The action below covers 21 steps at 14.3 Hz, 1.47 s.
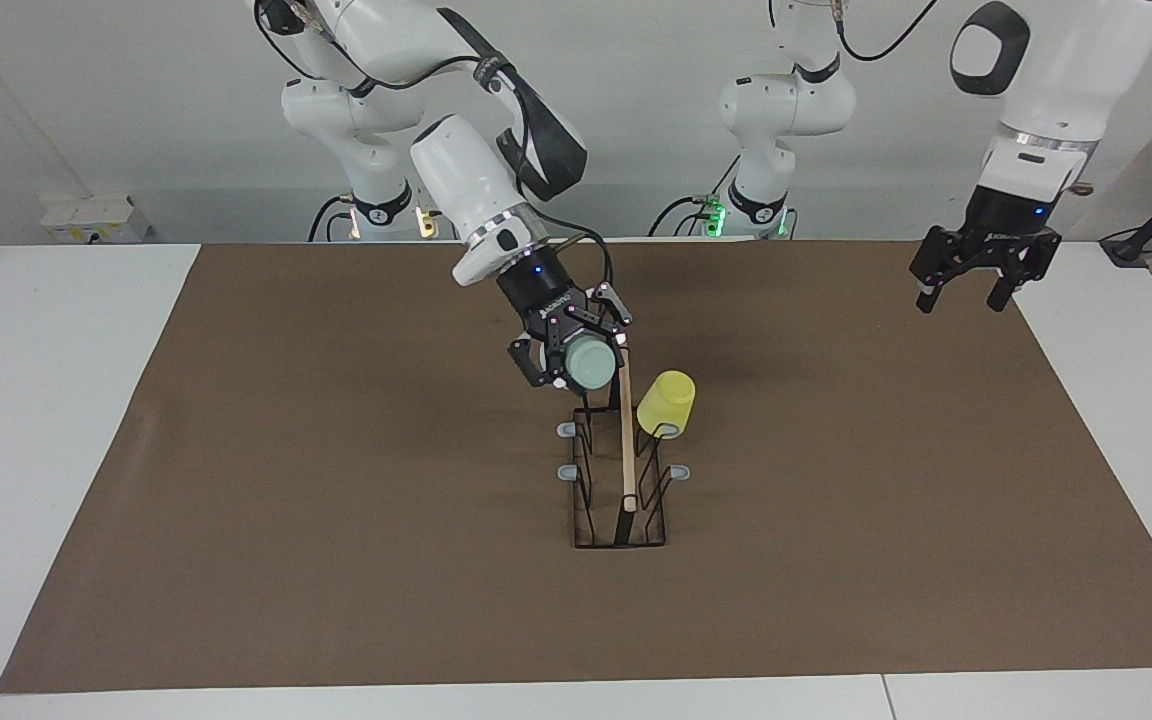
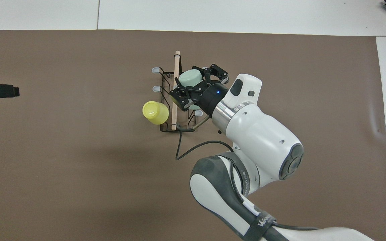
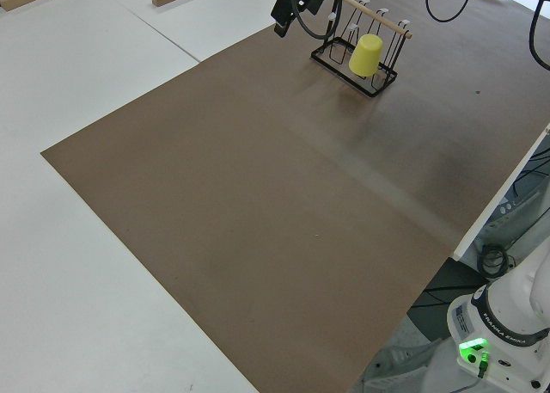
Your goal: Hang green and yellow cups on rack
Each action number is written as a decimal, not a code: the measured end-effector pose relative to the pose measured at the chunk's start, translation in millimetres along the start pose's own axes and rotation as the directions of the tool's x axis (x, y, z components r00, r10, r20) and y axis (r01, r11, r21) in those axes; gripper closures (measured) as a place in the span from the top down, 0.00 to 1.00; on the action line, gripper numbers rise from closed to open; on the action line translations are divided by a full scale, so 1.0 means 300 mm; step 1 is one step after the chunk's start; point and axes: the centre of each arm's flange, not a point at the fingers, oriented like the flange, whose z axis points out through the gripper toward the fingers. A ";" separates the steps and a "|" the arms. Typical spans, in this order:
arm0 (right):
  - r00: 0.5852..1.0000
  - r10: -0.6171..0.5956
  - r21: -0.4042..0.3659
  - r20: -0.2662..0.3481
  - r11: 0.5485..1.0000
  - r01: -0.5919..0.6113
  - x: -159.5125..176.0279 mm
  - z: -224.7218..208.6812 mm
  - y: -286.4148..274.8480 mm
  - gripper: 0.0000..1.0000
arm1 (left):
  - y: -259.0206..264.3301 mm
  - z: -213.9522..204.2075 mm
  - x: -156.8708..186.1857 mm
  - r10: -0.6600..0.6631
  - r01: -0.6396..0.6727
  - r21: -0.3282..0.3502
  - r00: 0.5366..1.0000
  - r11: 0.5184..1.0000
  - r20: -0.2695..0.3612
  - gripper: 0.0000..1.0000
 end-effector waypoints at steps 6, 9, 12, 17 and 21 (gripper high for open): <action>0.981 0.027 0.095 0.194 0.994 -0.047 0.022 0.001 0.114 0.62 | -0.054 -0.052 0.006 0.038 -0.037 -0.011 0.990 0.999 0.136 1.00; 0.959 -0.011 0.157 0.283 0.987 -0.035 0.081 -0.043 0.266 0.62 | -0.025 -0.040 -0.006 0.061 -0.063 0.005 0.982 0.998 0.178 1.00; 0.940 -0.046 0.205 0.337 0.979 -0.026 0.098 -0.080 0.355 0.62 | 0.006 -0.026 -0.013 0.079 -0.081 0.003 0.975 0.997 0.209 1.00; 0.914 -0.157 0.315 0.374 0.948 0.034 0.105 -0.188 0.570 0.62 | 0.037 -0.017 -0.023 0.063 -0.066 0.003 0.969 0.998 0.237 1.00; 0.947 -0.188 0.432 0.259 0.900 0.061 0.071 -0.267 0.731 0.62 | 0.069 -0.008 -0.028 0.055 -0.058 0.003 0.966 0.998 0.253 1.00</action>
